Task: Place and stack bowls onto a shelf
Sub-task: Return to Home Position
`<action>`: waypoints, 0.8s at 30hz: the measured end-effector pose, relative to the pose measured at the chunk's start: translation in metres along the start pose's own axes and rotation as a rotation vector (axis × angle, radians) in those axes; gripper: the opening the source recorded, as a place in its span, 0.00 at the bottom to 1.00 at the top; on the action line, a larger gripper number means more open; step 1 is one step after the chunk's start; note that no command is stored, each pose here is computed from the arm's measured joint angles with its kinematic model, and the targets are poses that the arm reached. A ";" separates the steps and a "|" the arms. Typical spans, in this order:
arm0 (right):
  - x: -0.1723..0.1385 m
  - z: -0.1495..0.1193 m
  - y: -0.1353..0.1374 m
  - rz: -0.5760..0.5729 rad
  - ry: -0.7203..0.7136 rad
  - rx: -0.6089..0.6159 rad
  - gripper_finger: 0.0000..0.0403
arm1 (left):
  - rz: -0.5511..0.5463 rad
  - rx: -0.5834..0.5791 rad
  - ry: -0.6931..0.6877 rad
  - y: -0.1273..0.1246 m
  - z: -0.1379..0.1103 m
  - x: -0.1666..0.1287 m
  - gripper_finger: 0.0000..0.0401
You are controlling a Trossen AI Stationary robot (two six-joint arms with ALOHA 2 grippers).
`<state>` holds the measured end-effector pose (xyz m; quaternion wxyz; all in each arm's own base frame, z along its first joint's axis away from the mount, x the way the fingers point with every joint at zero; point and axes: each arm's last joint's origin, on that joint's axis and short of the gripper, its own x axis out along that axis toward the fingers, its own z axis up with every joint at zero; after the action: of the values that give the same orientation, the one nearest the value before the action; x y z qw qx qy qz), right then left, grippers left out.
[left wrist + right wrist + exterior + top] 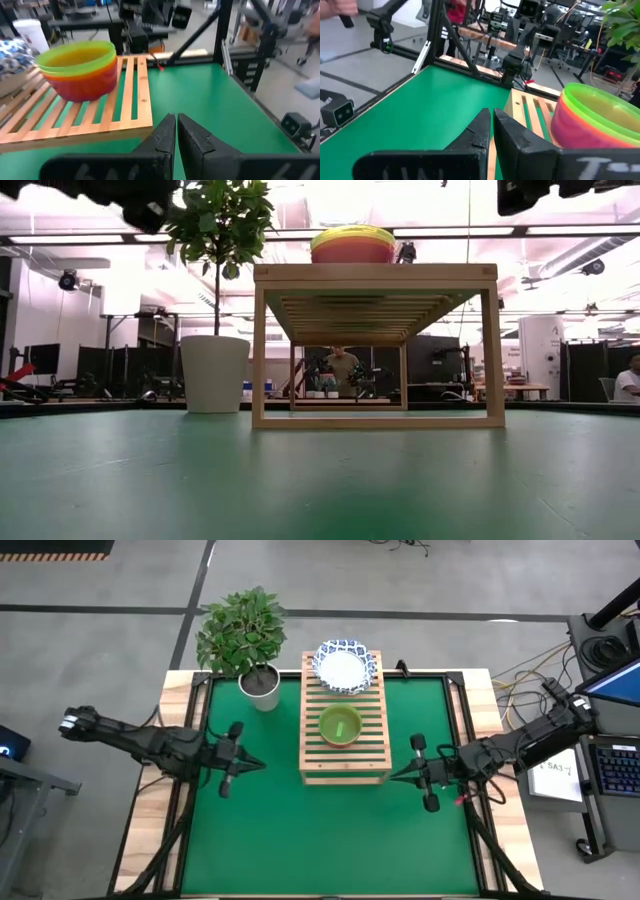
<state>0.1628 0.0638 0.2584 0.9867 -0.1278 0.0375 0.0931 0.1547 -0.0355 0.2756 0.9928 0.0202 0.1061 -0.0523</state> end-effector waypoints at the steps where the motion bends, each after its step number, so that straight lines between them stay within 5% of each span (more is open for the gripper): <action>1: -0.002 -0.001 0.000 -0.001 -0.003 0.005 0.03 | 0.001 -0.006 -0.021 0.001 -0.003 -0.005 0.00; 10: -0.018 -0.017 -0.004 -0.033 -0.051 0.013 0.03 | 0.032 -0.031 -0.146 0.007 -0.038 -0.038 0.00; 24: -0.053 -0.050 -0.019 -0.176 -0.231 0.101 0.03 | 0.096 -0.072 -0.298 0.011 -0.090 -0.045 0.00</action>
<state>0.1116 0.0236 0.2196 0.9940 -0.0691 -0.0827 0.0184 0.0931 -0.0153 0.1980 0.9989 -0.0186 -0.0419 -0.0032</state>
